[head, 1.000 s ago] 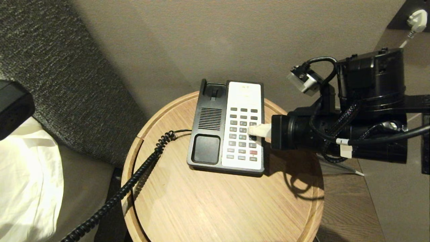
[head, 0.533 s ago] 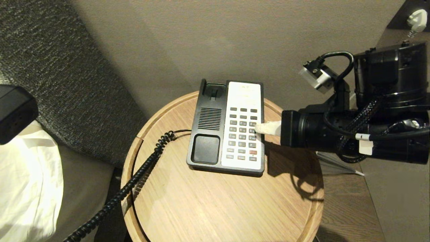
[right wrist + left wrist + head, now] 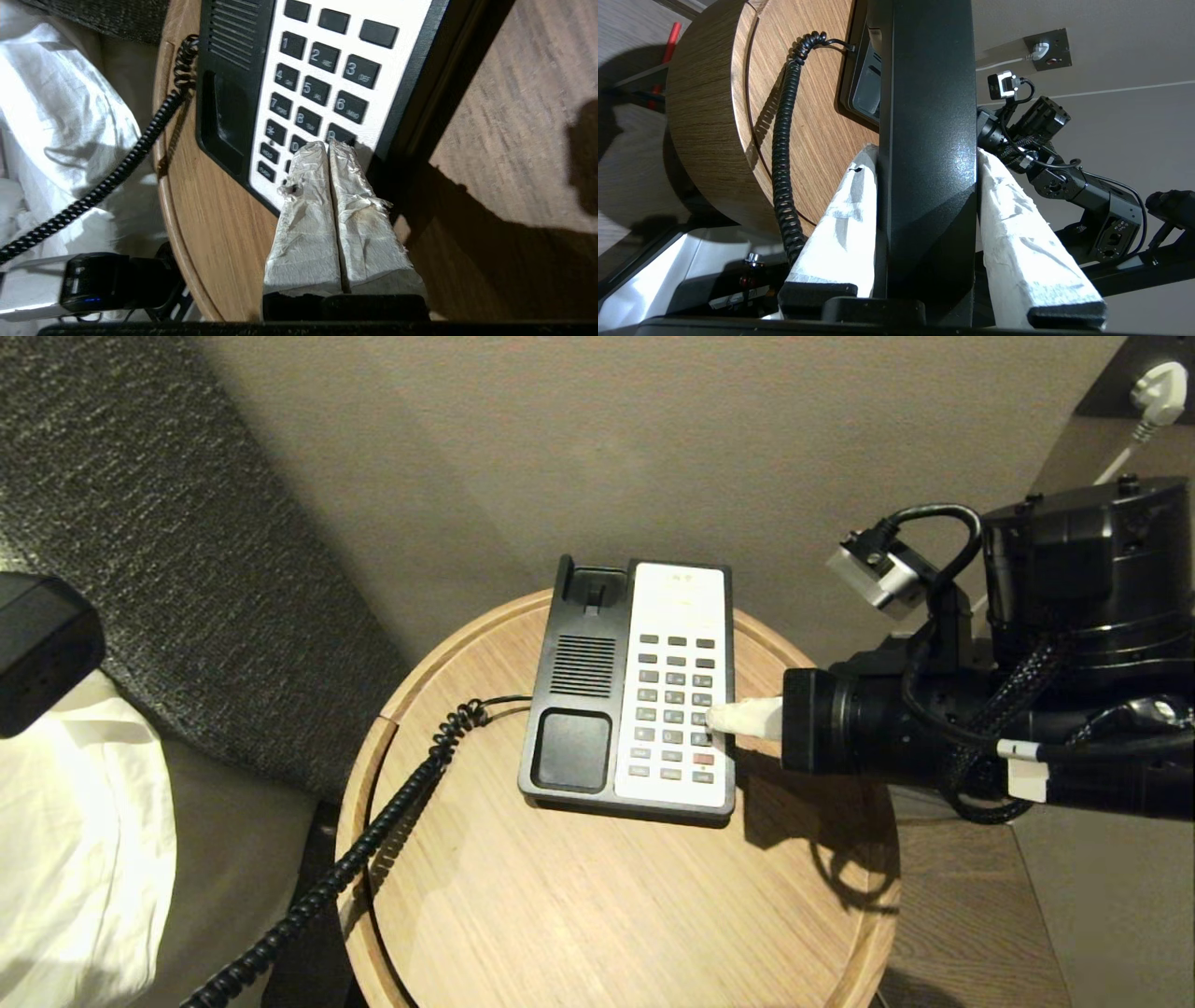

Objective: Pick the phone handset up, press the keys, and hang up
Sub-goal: Dial the number

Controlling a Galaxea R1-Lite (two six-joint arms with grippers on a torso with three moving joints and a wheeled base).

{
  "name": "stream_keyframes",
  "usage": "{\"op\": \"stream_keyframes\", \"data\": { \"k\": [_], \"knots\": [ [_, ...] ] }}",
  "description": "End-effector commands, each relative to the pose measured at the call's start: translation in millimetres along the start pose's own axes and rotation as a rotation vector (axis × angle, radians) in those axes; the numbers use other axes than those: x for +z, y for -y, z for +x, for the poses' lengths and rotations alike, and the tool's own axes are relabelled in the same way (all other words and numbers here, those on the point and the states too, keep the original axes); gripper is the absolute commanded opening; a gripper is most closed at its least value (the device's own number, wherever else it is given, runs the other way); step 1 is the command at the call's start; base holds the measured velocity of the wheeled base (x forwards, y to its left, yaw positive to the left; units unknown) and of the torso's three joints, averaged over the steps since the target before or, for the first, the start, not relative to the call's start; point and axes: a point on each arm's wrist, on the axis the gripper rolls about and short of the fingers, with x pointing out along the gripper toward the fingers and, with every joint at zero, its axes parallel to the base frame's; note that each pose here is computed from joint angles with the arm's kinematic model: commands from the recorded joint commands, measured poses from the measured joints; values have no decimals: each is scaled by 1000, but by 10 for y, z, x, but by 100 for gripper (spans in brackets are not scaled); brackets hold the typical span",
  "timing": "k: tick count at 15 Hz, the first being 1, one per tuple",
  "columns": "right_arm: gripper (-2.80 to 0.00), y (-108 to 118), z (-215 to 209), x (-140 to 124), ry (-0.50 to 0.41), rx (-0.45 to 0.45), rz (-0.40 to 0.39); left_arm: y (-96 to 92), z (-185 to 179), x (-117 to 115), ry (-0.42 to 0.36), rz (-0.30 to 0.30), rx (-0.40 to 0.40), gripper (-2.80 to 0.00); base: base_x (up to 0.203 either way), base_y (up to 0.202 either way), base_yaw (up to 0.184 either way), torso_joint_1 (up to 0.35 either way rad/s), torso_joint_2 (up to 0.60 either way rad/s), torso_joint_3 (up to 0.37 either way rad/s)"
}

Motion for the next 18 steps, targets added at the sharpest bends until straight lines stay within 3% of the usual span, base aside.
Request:
{"op": "stream_keyframes", "data": {
  "k": [1,18],
  "knots": [
    [-280,-14,10,-8,-2,5,8,-2,-5,0,0,-5,0,-280,0,0,0,0,0,0],
    [-280,-9,69,10,-1,-5,1,-7,-31,1,6,-5,-6,-280,0,0,0,0,0,0]
  ]
}}
